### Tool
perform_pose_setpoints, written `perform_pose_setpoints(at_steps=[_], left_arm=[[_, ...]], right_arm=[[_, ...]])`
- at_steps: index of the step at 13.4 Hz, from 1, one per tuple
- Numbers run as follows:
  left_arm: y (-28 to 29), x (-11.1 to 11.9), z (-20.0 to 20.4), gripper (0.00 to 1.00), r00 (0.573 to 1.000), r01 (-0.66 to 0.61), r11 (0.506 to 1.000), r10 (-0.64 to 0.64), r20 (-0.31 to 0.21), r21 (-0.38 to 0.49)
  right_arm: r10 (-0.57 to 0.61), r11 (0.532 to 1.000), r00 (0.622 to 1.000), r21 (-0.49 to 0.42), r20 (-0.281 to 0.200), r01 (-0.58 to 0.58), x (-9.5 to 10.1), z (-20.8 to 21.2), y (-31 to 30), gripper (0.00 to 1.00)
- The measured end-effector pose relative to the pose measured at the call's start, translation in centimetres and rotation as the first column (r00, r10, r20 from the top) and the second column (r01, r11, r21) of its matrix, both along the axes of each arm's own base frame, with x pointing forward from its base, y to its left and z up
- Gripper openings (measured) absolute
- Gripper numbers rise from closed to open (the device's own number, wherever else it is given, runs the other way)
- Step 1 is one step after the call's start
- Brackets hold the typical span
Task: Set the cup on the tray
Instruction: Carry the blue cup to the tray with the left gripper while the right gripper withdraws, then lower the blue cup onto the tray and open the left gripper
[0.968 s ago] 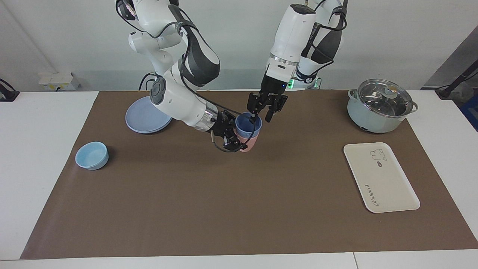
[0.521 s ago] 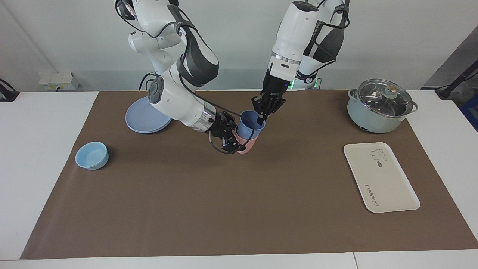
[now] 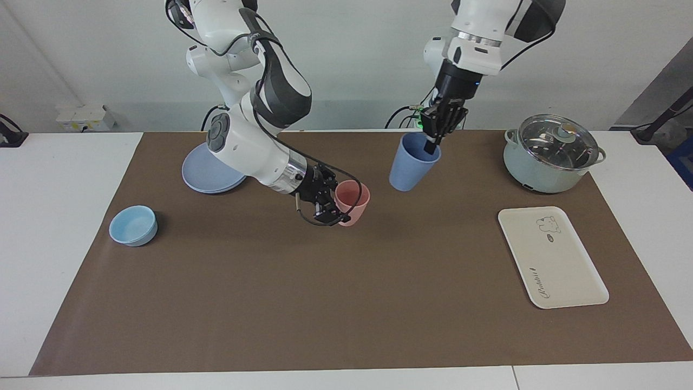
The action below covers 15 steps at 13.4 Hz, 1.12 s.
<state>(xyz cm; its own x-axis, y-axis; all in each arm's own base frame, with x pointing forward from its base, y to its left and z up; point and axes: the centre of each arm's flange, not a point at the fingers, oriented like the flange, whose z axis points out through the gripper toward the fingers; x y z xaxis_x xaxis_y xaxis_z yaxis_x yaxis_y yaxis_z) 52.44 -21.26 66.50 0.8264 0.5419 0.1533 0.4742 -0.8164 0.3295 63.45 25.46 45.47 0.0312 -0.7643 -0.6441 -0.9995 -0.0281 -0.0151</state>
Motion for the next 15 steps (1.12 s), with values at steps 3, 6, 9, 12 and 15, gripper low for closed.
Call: perform_pose_setpoints(at_steps=[3, 6, 9, 12, 15], left_arm=[[11.8, 3.0, -2.7, 0.05, 1.000, 0.024, 0.996, -0.023, -0.015, 0.089], [24.1, 3.8, -9.3, 0.05, 0.999, 0.015, 0.998, -0.017, 0.027, 0.066], [33.8, 3.6, -16.7, 0.05, 0.997, 0.068, 0.997, -0.070, 0.037, 0.045], [36.8, 5.2, -23.3, 0.05, 0.988, 0.143, 0.985, -0.147, 0.035, 0.093], [36.8, 5.2, -26.7, 0.05, 0.972, 0.225, 0.964, -0.232, 0.038, 0.140]], right_arm=[[-0.098, 0.995, 0.994, -0.009, -0.038, 0.097, 1.8, -1.5, -6.9, 0.79], [-0.127, 0.992, 0.989, -0.015, -0.073, 0.126, 2.2, -4.5, -15.1, 0.79], [-0.158, 0.987, 0.984, -0.014, -0.078, 0.157, 1.7, -7.2, -23.0, 0.79], [-0.159, 0.987, 0.986, -0.008, -0.057, 0.159, 1.4, -9.9, -29.0, 0.79], [-0.135, 0.991, 0.990, 0.000, -0.030, 0.135, 0.9, -13.2, -34.1, 0.79]])
